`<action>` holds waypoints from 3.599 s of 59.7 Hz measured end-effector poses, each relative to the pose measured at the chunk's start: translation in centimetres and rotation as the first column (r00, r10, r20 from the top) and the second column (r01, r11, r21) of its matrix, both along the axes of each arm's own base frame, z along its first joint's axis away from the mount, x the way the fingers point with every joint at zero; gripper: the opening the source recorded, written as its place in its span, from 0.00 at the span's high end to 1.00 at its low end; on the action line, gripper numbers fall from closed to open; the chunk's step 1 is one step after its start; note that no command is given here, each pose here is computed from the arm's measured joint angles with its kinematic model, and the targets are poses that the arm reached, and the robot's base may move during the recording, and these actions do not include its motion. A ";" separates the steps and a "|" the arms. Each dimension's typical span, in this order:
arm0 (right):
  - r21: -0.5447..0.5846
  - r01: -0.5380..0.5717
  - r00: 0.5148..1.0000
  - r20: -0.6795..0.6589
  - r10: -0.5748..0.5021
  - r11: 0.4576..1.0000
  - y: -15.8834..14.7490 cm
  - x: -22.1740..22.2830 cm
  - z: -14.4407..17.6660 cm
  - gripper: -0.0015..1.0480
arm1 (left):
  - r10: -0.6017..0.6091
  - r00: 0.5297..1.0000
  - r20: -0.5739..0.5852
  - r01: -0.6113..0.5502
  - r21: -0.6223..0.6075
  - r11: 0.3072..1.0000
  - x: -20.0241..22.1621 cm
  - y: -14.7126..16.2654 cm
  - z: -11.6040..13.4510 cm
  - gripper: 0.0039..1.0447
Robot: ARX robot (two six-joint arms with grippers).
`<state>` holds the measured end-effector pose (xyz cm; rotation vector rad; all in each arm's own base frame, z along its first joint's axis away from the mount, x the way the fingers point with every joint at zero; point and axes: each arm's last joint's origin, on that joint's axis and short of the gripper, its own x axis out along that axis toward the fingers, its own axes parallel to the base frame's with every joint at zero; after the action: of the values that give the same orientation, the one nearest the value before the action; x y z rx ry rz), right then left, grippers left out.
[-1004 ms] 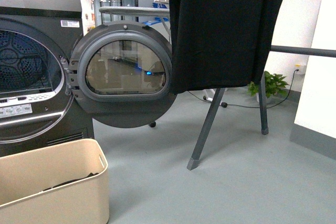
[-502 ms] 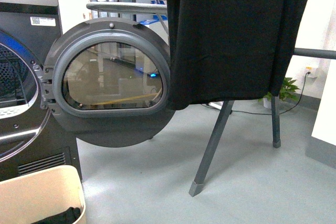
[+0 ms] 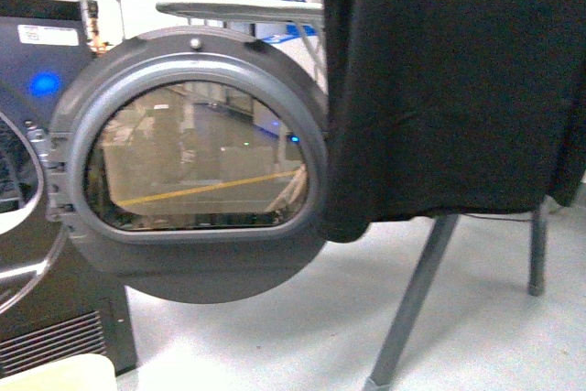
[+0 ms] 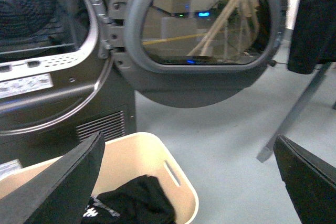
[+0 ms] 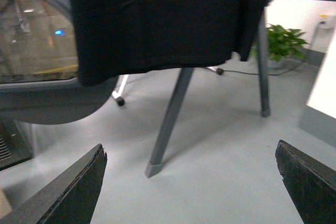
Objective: Move hamper under clothes hanger
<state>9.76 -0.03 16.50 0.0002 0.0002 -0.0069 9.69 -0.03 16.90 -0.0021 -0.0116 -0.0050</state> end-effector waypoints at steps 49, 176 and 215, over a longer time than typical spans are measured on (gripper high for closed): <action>0.000 -0.011 1.000 -0.001 0.011 1.000 0.0 0.0 0.0 0.08 | 0.007 1.000 0.004 -0.007 0.000 1.000 0.0 0.0 0.0 0.06; 0.097 -0.158 0.574 -0.801 0.172 0.983 5.6 30.2 -11.7 0.08 | 0.059 0.641 -0.765 0.028 0.100 0.995 34.0 0.6 -12.5 0.06; 0.038 -0.127 0.552 -0.827 0.102 0.991 5.4 32.4 -14.5 0.08 | -0.009 0.604 -0.797 0.150 0.103 0.983 37.9 -4.3 -15.0 0.06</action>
<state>42.19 5.36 2.02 -0.0304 0.9765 0.1291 47.59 -4.37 1.85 0.1605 0.9081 -0.0973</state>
